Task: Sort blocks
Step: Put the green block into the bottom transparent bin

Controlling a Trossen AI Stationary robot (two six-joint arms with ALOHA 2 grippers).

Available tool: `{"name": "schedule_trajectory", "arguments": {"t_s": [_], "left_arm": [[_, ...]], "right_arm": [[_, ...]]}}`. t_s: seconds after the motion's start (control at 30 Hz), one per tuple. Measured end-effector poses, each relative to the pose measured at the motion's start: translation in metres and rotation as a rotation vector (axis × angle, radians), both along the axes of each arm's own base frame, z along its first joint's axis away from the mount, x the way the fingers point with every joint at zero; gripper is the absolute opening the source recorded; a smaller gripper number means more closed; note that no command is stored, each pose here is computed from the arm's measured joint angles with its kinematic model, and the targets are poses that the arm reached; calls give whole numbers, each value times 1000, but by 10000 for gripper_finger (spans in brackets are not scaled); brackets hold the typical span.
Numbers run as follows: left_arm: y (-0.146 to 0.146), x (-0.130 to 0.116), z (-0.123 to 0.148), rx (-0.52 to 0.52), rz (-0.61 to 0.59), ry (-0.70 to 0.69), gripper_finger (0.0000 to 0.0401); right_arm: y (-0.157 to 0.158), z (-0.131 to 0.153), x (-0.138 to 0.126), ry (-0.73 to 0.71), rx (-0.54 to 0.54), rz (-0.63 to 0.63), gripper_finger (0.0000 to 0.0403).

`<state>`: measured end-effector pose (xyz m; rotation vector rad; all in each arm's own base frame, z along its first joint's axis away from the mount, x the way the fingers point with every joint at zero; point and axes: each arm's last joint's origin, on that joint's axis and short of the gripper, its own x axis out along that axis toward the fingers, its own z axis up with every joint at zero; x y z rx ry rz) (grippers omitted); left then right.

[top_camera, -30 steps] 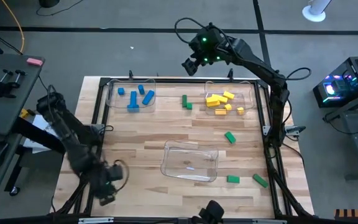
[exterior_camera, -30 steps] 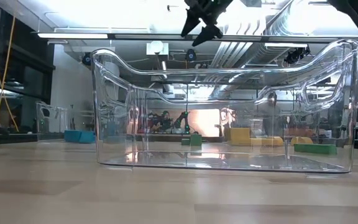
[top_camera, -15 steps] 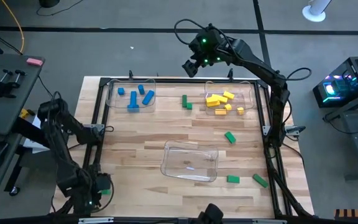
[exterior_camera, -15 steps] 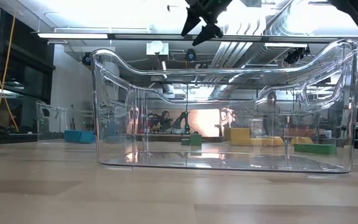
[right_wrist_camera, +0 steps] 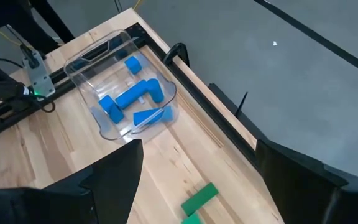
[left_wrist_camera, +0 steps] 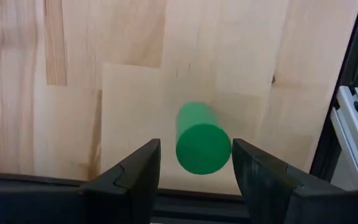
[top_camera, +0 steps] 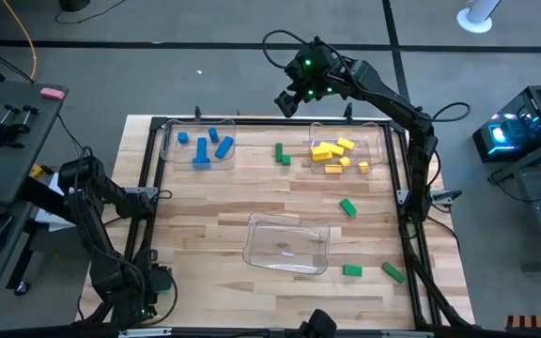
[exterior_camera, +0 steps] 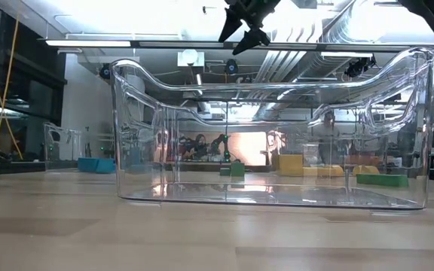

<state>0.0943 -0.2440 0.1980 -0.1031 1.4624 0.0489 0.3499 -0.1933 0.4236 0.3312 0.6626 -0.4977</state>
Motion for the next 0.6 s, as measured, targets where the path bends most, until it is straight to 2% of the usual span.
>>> {"name": "schedule_trajectory", "arguments": {"t_s": [0.23, 0.4, 0.6], "left_arm": [[0, 0, -2, -7, 0, -2, 186], [-1, 1, -12, -56, 1, -20, 186], [5, 4, -20, -45, 40, -10, 186]], "right_arm": [[0, 0, 0, -1, 2, -4, 310], [0, 0, 0, -1, 2, -4, 310], [0, 0, 0, -1, 1, -3, 310]]}}
